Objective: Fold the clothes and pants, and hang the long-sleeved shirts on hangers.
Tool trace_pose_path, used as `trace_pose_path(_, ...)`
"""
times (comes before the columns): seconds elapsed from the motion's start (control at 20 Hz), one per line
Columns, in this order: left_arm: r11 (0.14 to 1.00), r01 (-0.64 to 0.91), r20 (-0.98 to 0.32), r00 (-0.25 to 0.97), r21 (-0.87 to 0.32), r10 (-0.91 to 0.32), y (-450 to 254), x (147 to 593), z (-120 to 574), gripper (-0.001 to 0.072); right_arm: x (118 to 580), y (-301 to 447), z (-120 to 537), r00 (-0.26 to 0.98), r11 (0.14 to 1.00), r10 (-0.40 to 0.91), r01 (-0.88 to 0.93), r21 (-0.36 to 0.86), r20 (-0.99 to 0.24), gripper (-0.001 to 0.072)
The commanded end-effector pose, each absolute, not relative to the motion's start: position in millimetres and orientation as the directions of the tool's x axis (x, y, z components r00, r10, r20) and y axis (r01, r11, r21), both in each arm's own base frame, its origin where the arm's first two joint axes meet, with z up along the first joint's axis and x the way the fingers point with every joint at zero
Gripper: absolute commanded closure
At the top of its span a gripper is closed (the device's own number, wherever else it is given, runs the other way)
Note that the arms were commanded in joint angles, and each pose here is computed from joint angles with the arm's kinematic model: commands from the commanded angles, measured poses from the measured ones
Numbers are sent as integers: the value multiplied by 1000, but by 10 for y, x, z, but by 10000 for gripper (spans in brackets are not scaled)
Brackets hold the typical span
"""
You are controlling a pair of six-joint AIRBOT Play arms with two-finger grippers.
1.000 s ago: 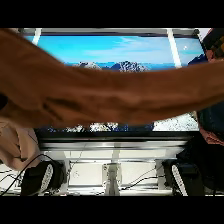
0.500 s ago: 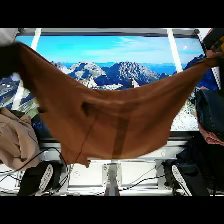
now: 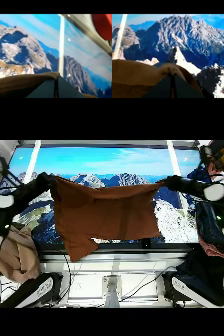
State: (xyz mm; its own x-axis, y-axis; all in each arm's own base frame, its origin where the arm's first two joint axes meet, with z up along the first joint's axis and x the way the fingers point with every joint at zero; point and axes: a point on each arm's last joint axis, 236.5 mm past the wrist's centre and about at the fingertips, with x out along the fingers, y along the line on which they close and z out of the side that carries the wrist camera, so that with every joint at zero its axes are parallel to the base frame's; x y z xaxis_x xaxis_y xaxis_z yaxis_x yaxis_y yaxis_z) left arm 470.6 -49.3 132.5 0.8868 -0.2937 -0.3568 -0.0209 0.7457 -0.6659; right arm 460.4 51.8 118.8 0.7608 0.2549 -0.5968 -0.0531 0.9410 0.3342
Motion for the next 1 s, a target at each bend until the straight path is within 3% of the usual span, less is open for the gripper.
trace_pose_path(0.0,735,-155,-389,907,-660,-158,-307,5026,869,693,5026,402,742,784,923,211,36,383,-584,699)
trace_pose_path(0.25,725,-171,-406,899,-667,-161,-240,5023,799,693,5037,402,498,751,912,212,77,402,-626,699)
trace_pose_path(0.6,725,-143,-531,776,-673,-341,-260,4671,520,695,4565,483,94,551,947,246,36,318,-797,699)
trace_pose_path(0.7,770,-165,-622,702,-616,-347,-162,4473,305,695,4444,516,24,500,948,260,31,317,-826,699)
trace_pose_path(0.95,879,-260,-818,534,-399,-213,212,4061,-159,695,4333,581,-42,452,942,284,33,334,-846,699)
